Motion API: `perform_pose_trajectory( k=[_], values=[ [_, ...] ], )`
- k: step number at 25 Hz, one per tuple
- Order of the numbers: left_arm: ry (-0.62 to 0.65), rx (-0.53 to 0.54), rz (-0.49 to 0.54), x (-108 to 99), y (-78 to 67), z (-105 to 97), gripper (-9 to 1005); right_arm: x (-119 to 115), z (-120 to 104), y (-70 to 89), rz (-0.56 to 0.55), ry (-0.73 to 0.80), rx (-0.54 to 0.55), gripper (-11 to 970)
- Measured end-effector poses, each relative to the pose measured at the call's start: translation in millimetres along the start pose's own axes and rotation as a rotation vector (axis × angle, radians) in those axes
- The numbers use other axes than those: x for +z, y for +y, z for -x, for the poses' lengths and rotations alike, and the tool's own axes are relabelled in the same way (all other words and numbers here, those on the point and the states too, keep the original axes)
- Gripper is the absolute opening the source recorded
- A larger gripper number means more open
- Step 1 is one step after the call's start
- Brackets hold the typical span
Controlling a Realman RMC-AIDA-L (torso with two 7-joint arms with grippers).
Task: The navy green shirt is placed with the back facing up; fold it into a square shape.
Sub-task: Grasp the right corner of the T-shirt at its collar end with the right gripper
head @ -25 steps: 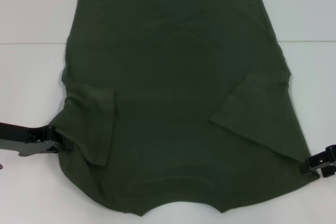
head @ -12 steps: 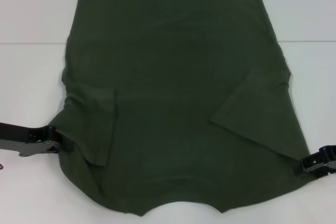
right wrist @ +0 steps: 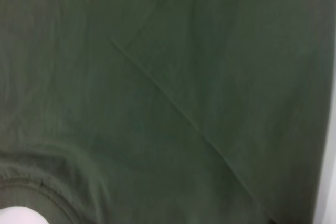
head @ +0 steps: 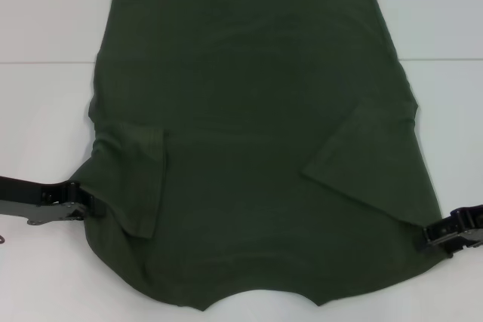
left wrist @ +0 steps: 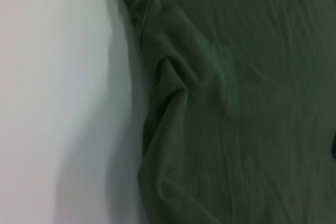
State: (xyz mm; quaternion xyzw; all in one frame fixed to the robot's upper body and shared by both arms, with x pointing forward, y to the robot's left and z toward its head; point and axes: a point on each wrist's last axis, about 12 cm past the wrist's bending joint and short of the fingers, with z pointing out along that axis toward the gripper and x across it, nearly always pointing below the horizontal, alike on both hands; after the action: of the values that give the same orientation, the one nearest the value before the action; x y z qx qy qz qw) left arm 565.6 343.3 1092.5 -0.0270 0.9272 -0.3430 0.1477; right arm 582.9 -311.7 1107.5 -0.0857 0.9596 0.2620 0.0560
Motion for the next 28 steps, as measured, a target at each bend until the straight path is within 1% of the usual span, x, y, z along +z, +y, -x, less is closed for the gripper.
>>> perform_pose_trajectory(
  k=[7, 14, 21, 28],
  values=[
    [-0.004, 0.001, -0.005, 0, -0.7, 1, 38, 5, 2, 6.7, 0.011, 0.010, -0.017, 777],
    [-0.006, 0.000, -0.006, 0, -0.6, 1, 38, 3, 3, 6.8, 0.013, 0.004, -0.017, 777],
    [-0.007, 0.001, -0.006, -1, -0.8, 1, 38, 7, 7, 13.7, 0.019, 0.010, -0.040, 777],
    [-0.007, 0.001, -0.006, -1, -1.0, 2, 37, 10, 8, 17.3, 0.028, 0.019, -0.051, 776]
  ],
)
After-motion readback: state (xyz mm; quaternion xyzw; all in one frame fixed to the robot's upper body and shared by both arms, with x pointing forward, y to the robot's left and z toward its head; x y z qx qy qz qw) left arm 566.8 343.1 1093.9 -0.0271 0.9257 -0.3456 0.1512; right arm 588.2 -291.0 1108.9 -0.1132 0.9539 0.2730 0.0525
